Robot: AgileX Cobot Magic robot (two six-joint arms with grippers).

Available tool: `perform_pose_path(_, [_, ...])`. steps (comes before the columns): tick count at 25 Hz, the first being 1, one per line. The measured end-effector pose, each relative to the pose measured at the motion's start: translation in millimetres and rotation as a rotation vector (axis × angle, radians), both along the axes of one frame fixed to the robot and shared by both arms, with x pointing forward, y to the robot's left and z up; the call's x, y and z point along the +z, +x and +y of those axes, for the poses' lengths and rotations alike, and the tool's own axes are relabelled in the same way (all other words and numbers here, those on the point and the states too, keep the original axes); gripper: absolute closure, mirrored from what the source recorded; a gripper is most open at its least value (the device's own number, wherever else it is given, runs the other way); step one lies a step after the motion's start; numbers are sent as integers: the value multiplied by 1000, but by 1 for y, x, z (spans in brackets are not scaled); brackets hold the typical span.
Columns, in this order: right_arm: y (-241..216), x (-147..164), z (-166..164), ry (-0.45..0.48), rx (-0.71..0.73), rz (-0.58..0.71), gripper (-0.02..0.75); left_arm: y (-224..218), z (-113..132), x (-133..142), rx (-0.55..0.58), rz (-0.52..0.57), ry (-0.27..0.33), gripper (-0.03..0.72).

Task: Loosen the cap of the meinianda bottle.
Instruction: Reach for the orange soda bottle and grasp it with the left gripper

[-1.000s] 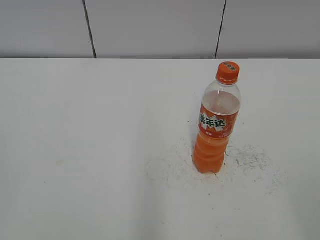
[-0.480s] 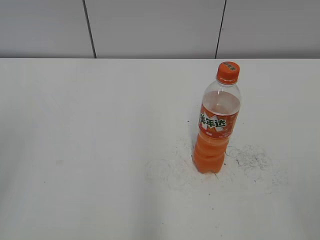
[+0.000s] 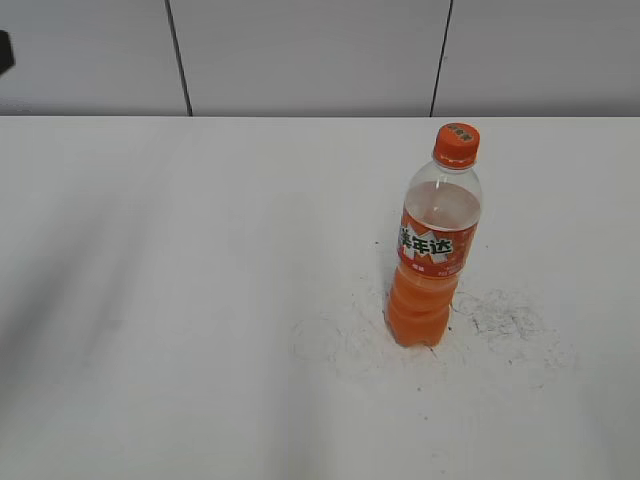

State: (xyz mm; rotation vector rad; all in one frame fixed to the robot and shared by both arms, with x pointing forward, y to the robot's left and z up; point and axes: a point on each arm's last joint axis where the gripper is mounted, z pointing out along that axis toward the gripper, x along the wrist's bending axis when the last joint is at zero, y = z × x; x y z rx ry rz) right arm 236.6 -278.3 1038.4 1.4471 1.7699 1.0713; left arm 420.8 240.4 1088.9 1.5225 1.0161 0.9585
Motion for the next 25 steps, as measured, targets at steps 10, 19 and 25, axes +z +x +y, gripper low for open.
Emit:
perform_pose_path(10, [0,0,0,0,0,0,213,68,-32,-71,-70,32,102,193])
perform_pose_path(19, [0,0,0,0,0,0,213,105,-64,-156,-241,160,44,193])
perform_pose_path(25, [0,0,0,0,0,1,213,115,-96,-188,-547,177,-12,193])
